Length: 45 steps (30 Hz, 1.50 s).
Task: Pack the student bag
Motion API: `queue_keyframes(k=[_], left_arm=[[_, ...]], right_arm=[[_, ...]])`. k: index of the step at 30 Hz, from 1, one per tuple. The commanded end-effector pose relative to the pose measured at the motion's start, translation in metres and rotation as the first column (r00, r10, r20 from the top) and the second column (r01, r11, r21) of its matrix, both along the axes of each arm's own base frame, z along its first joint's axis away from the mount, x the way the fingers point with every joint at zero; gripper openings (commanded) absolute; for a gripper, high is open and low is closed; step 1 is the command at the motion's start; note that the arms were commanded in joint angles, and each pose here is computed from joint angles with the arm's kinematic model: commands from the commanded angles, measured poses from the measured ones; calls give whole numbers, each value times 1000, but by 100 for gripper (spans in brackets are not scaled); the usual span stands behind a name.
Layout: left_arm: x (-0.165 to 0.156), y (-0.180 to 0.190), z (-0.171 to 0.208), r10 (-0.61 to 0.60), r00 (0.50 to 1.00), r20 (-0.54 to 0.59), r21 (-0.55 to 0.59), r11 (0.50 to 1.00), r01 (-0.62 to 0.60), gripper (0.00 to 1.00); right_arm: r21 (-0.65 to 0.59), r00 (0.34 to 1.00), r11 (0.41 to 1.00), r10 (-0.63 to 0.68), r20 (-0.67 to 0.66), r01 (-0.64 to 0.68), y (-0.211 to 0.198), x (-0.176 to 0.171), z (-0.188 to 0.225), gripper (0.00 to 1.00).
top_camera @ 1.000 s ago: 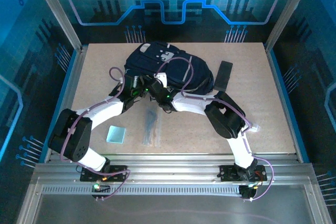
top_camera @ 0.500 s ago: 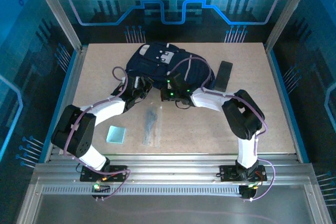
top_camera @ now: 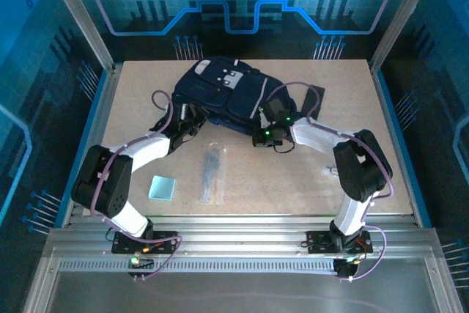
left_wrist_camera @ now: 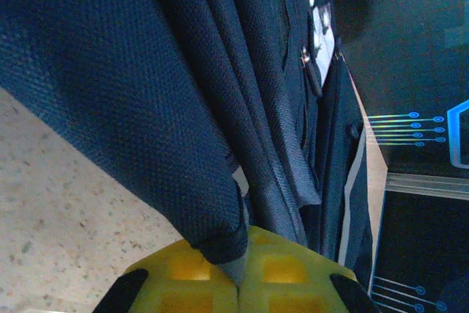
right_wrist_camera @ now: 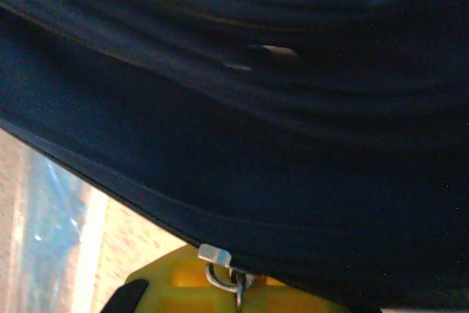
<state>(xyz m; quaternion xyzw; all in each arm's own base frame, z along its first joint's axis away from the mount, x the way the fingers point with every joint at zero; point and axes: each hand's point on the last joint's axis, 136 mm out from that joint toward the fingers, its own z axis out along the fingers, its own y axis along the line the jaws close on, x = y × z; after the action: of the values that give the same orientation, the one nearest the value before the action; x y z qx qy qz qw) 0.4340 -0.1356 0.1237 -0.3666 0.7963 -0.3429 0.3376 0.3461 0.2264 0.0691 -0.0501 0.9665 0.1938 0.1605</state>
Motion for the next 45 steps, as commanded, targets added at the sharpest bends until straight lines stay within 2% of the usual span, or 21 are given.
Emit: queue_keyframes(k=[1, 4, 6, 12, 13, 15, 16, 17, 21, 25, 28, 36, 42, 45], left_arm=[[30, 30, 24, 48, 994, 102, 62, 997, -55, 0], [43, 37, 22, 42, 993, 108, 96, 994, -53, 0], [57, 40, 20, 31, 993, 113, 115, 992, -44, 0], [104, 23, 7, -47, 991, 123, 52, 998, 41, 0], [109, 19, 5, -61, 990, 124, 41, 998, 57, 14], [117, 11, 4, -95, 990, 107, 18, 995, 93, 53], [118, 9, 3, -111, 990, 91, 15, 994, 110, 65], [117, 7, 3, -123, 989, 81, 17, 992, 122, 74], [100, 11, 14, -139, 988, 67, 35, 990, 137, 93], [67, 19, 19, -137, 990, 30, 39, 990, 136, 98], [40, 18, 16, -121, 993, 8, -10, 993, 122, 99], [-2, -18, -10, -114, 993, -34, -159, 981, 107, 97], [7, -45, -33, -126, 991, -44, -214, 970, 114, 85], [17, -59, -36, -139, 990, -17, -241, 962, 131, 70]], right_arm=[[-156, 995, 988, -12, -95, -3, -58, -29, -1, 0], [-164, 996, 986, -35, -87, 21, -75, -27, 7, 0], [-126, 997, 992, -29, -77, 19, -72, -25, 14, 0], [121, 996, 991, 68, -59, -61, -11, -21, 39, 0], [152, 996, 986, 79, -50, -71, -1, -20, 43, 0], [219, 994, 971, 104, -24, -97, 22, -15, 53, 0], [252, 994, 962, 112, -17, -104, 32, -13, 56, 0], [283, 993, 953, 115, -7, -109, 42, -9, 60, 0], [379, 991, 917, 133, 11, -127, 76, 4, 68, 0], [422, 986, 893, 165, 22, -158, 101, 18, 71, 0], [461, 982, 870, 185, 24, -175, 115, 25, 75, 0], [501, 972, 838, 235, 26, -216, 140, 22, 85, 0], [512, 970, 833, 244, -5, -207, 141, 4, 88, 0], [499, 968, 844, 247, -38, -195, 138, -8, 82, 0]])
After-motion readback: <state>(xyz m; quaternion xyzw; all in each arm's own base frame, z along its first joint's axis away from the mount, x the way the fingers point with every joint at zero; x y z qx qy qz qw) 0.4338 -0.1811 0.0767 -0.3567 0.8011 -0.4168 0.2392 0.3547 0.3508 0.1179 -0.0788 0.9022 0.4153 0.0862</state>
